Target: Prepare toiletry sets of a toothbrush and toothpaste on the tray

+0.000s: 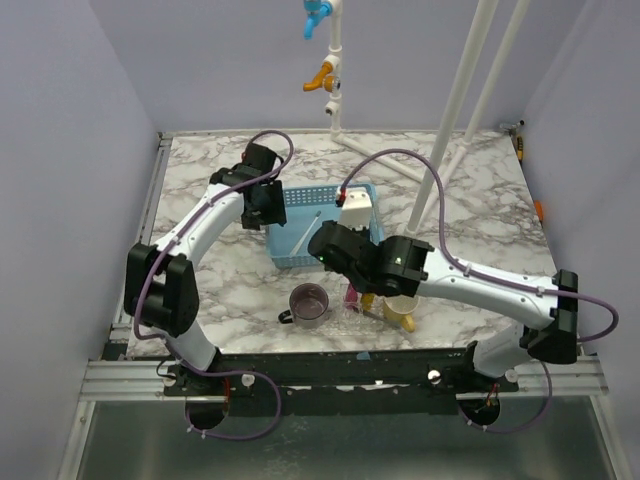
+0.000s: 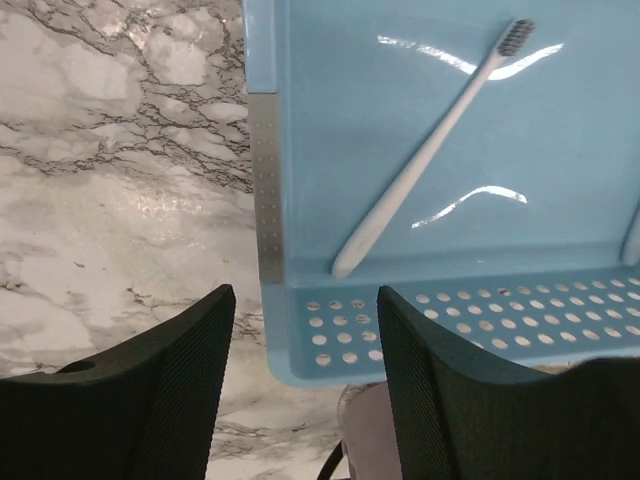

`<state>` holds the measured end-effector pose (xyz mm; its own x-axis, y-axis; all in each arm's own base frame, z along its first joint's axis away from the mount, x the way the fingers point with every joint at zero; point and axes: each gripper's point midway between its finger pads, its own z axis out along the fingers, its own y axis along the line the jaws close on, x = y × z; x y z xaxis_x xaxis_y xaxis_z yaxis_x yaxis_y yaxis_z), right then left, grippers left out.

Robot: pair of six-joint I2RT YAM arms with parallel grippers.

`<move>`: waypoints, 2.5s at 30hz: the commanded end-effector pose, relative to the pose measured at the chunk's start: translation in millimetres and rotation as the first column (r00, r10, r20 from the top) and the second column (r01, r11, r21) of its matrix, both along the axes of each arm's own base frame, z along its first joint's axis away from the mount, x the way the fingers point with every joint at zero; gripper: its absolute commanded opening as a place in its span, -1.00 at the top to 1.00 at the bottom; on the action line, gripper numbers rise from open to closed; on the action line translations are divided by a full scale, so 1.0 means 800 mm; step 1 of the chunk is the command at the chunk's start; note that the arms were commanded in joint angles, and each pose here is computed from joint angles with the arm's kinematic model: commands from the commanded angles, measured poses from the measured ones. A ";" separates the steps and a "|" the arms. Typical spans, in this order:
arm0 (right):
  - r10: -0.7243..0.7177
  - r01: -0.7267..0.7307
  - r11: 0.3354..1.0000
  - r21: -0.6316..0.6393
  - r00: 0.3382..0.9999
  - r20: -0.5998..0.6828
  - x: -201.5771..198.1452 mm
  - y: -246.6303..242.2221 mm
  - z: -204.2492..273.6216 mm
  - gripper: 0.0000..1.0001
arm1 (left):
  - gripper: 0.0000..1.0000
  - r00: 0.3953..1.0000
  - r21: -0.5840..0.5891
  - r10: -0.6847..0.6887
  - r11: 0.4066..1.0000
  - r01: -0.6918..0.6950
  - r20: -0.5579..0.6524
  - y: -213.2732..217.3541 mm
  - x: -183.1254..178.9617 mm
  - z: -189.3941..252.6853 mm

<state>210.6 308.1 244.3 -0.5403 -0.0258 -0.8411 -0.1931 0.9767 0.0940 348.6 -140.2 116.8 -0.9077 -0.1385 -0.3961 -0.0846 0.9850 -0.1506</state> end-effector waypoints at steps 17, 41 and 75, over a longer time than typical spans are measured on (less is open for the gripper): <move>-0.053 0.067 0.995 0.069 0.983 -0.178 0.136 0.058 -0.067 -0.14 | -0.44 0.925 -0.120 0.001 0.992 0.049 0.381 0.028 -0.072 0.146; -0.241 0.269 0.962 0.041 0.911 -0.334 0.227 0.090 -0.203 -0.14 | -0.68 0.791 -0.234 -0.033 0.947 0.221 0.611 0.017 -0.139 0.165; -0.262 0.211 0.963 -0.168 0.879 -0.397 0.229 0.086 -0.319 0.55 | -0.68 0.811 -0.271 -0.060 0.926 0.263 0.582 0.001 -0.141 0.161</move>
<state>404.2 389.8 27.2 -0.7949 0.1222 -0.5944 0.0890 0.9924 0.0850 236.6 -134.2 243.1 -0.5653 -0.2233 -0.7941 0.2456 0.8734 -0.4205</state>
